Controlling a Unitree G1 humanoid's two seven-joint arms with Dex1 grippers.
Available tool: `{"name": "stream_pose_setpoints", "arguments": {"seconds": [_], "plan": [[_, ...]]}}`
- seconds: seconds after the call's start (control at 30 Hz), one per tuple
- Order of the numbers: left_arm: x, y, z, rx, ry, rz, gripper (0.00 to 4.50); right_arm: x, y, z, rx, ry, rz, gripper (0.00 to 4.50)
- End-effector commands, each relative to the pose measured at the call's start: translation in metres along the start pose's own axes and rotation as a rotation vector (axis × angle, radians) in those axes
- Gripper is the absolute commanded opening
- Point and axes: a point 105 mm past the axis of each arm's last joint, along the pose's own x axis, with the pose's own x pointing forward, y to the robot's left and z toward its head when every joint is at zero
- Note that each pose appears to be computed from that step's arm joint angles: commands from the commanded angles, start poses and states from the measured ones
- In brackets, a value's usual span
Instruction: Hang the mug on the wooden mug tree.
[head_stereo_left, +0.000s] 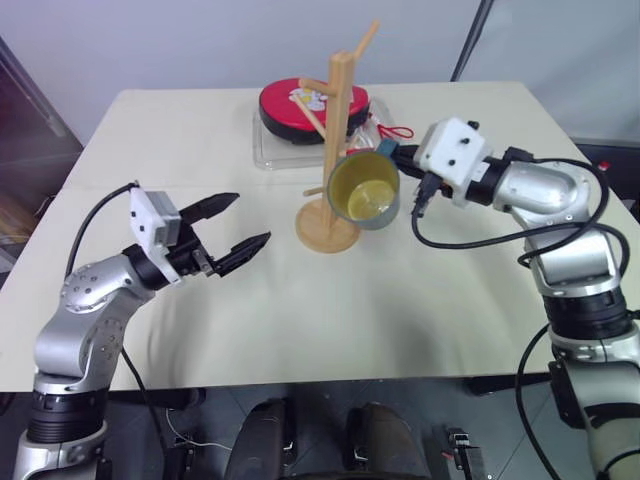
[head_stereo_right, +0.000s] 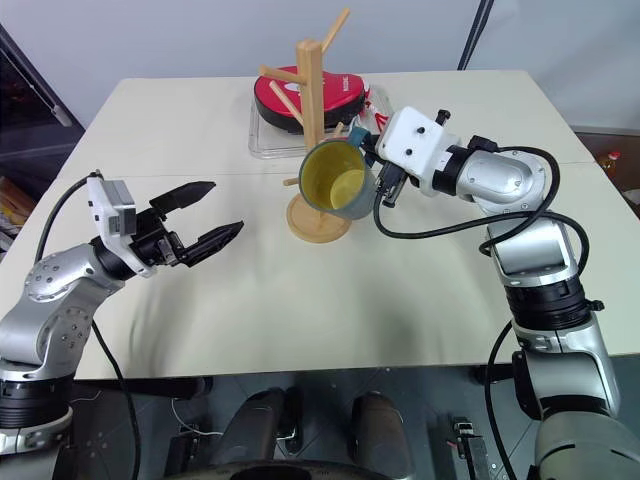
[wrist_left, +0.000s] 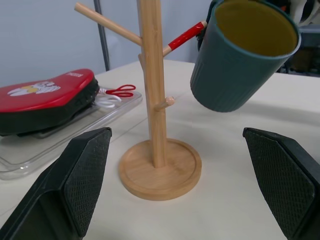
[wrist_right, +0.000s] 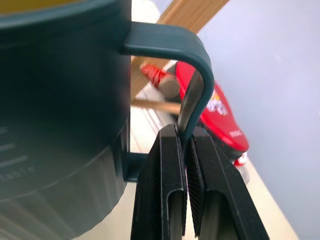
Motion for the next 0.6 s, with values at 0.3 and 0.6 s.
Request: {"name": "stream_pose_setpoints", "arguments": {"seconds": [0.3, 0.6], "plan": [[0.000, -0.006, 0.016, 0.043, -0.039, -0.010, 4.50, 0.015, -0.012, 0.014, -0.040, -0.024, -0.005, 0.09], [0.003, -0.009, 0.017, 0.042, -0.052, -0.005, 4.50, 0.036, -0.012, 0.009, -0.019, -0.002, 0.016, 0.09]]}}
